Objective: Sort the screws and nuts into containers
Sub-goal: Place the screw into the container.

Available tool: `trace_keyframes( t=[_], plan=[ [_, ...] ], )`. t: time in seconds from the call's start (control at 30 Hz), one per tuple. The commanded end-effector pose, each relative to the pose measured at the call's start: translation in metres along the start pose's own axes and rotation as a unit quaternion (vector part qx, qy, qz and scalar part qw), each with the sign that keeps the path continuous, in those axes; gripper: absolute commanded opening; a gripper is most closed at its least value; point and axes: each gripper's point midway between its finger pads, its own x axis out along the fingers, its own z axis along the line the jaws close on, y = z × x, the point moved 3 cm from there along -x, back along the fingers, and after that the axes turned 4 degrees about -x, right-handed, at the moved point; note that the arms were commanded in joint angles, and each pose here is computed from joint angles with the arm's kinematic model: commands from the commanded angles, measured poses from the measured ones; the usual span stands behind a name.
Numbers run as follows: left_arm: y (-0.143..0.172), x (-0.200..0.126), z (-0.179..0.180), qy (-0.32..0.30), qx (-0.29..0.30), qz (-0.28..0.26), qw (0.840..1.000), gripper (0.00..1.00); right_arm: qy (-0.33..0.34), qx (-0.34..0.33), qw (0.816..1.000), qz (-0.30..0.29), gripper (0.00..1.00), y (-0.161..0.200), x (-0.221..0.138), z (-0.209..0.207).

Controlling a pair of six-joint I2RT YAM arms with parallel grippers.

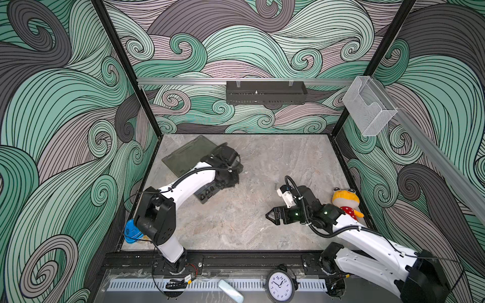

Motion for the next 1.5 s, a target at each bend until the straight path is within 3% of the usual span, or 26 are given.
trace_keyframes(
  t=[0.0, 0.2, 0.5, 0.77, 1.0, 1.07, 1.17, 1.27, 1.33, 1.47],
  plan=[
    [-0.025, -0.013, 0.058, -0.064, -0.007, -0.021, 0.998, 0.03, -0.056, -0.048, 0.997, -0.029, 1.00, -0.036, 0.001, 0.037],
    [-0.071, -0.020, 0.134, -0.121, -0.090, -0.054, 0.987, 0.03, -0.083, -0.068, 0.994, -0.026, 1.00, -0.050, 0.012, 0.064],
    [-0.089, 0.008, 0.197, -0.180, -0.145, -0.038, 0.972, 0.03, -0.062, -0.052, 0.996, -0.024, 1.00, -0.031, 0.012, 0.051],
    [-0.097, 0.015, 0.214, -0.173, -0.167, -0.044, 0.970, 0.06, -0.047, -0.055, 0.997, -0.023, 1.00, -0.030, 0.011, 0.046],
    [-0.100, 0.005, 0.200, -0.126, -0.160, -0.059, 0.977, 0.17, -0.052, -0.051, 0.997, -0.021, 1.00, -0.030, 0.012, 0.047],
    [-0.098, -0.006, 0.176, -0.087, -0.120, -0.075, 0.986, 0.19, -0.046, -0.053, 0.997, -0.022, 1.00, -0.029, 0.010, 0.045],
    [-0.082, -0.020, 0.120, -0.037, 0.005, -0.085, 0.996, 0.23, -0.026, -0.037, 0.999, -0.021, 1.00, -0.023, 0.009, 0.033],
    [-0.048, -0.019, 0.055, 0.002, 0.178, -0.079, 0.981, 0.24, -0.013, 0.032, 0.999, -0.020, 1.00, -0.012, 0.012, 0.007],
    [-0.022, -0.010, 0.018, 0.047, 0.294, -0.076, 0.952, 0.25, -0.006, 0.093, 0.995, -0.018, 1.00, -0.004, 0.012, -0.015],
    [0.031, 0.005, -0.041, 0.146, 0.519, -0.094, 0.837, 0.28, 0.018, 0.176, 0.984, -0.025, 1.00, 0.017, 0.001, -0.050]
  ],
)
